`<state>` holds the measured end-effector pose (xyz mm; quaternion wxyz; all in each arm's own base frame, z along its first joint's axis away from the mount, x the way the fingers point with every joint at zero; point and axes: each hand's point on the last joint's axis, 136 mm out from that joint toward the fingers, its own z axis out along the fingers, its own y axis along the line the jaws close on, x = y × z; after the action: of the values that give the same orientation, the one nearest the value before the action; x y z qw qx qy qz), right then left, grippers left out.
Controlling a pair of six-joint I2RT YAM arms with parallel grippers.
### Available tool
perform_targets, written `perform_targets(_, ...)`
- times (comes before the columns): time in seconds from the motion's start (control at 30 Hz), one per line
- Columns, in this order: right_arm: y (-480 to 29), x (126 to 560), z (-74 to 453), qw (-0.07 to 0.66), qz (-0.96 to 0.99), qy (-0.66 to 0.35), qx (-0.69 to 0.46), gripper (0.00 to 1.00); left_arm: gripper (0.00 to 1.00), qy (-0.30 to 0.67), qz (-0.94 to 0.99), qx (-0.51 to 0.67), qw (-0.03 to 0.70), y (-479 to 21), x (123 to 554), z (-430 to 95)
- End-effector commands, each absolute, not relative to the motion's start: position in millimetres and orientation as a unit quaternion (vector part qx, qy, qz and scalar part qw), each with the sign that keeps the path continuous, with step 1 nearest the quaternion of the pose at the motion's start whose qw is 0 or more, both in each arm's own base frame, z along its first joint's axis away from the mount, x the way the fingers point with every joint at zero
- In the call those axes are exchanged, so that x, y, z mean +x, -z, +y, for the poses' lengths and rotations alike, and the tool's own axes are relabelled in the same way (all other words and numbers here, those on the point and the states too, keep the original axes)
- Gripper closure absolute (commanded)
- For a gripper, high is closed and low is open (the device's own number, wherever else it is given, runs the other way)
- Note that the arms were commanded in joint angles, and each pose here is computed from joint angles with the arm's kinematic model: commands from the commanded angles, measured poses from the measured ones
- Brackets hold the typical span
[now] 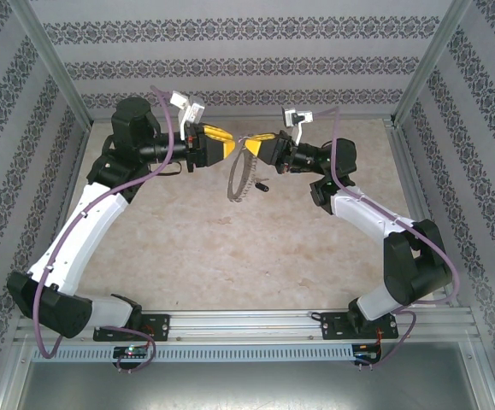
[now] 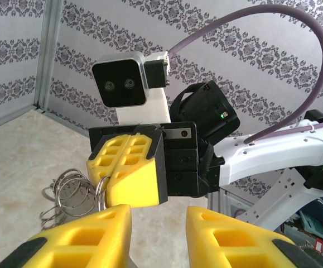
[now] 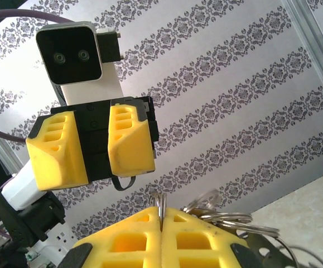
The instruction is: Put the keys on the keyring
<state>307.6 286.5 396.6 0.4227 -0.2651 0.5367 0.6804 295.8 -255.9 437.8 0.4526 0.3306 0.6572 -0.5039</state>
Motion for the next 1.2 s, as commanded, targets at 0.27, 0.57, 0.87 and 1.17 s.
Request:
perform_targets(0.27,-421,292,288,0.457,0.493,-0.675,-0.303,1.00,0.70,0.525,0.662,0.307,0.439,-425,310,-259)
perform_targets(0.57,-420,294,289,0.458,0.495,-0.675,-0.300,1.00,0.75,0.539,0.654,0.308,0.432,-426,309,-262)
perform_targets(0.87,-418,297,289,0.458,0.497,-0.675,-0.296,1.00,0.81,0.544,0.654,0.308,0.427,-424,309,-263)
perform_targets(1.17,-418,297,289,0.459,0.497,-0.675,-0.295,1.00,0.76,0.537,0.666,0.299,0.423,-413,317,-265)
